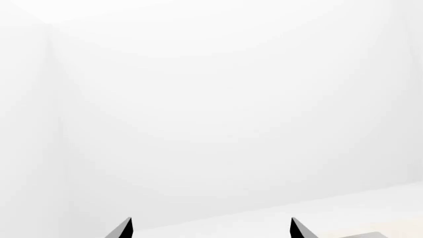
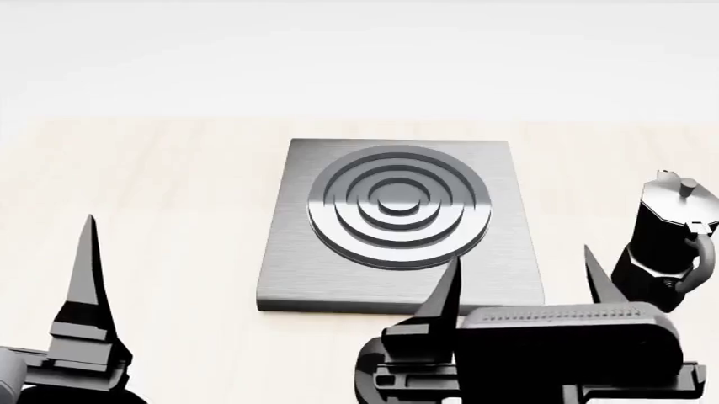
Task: Turn on the stove.
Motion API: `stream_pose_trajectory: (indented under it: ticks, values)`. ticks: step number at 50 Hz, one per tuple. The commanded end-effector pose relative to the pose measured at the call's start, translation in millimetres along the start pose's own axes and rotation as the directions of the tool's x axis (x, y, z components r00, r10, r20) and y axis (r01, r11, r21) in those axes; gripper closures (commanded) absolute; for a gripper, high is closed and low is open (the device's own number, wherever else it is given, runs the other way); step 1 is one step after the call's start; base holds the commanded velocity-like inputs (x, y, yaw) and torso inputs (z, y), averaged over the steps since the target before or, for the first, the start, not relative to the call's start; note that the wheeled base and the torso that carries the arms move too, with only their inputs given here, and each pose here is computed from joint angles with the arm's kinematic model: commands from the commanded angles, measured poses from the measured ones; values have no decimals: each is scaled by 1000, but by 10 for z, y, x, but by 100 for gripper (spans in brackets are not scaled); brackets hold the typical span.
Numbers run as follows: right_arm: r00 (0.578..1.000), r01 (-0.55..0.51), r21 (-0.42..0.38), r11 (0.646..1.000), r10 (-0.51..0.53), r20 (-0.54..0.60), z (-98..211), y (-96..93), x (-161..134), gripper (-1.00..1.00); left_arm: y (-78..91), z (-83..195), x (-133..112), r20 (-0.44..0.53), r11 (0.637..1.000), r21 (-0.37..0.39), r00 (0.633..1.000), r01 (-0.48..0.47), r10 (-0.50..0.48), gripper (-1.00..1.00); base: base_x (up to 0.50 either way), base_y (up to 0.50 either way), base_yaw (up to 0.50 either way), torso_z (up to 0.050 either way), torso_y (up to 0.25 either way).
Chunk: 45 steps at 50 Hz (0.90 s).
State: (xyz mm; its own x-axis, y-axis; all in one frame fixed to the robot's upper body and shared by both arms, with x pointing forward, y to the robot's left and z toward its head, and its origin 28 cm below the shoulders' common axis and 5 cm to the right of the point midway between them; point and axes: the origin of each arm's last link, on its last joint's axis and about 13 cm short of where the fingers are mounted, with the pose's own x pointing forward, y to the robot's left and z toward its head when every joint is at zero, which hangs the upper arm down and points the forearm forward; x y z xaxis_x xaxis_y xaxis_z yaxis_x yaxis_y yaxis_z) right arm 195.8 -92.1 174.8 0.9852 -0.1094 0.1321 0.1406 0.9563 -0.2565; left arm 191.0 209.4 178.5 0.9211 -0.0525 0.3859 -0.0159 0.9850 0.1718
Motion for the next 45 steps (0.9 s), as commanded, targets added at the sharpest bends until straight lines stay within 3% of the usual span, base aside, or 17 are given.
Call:
stream_pose_trajectory:
  ticks: [1,45]
  values:
    - [999,-8,-23,1000,9,39,56,11,-27,-100,-1,6,-2,0,1000,0,1000,1,-1,-100,0,0,0,0,0]
    - [987,-25,-48,999,32,157,228,18,-117,-100,-20,27,-13,9,1000,-3,1000,12,-12,-100,0,0,0,0,0]
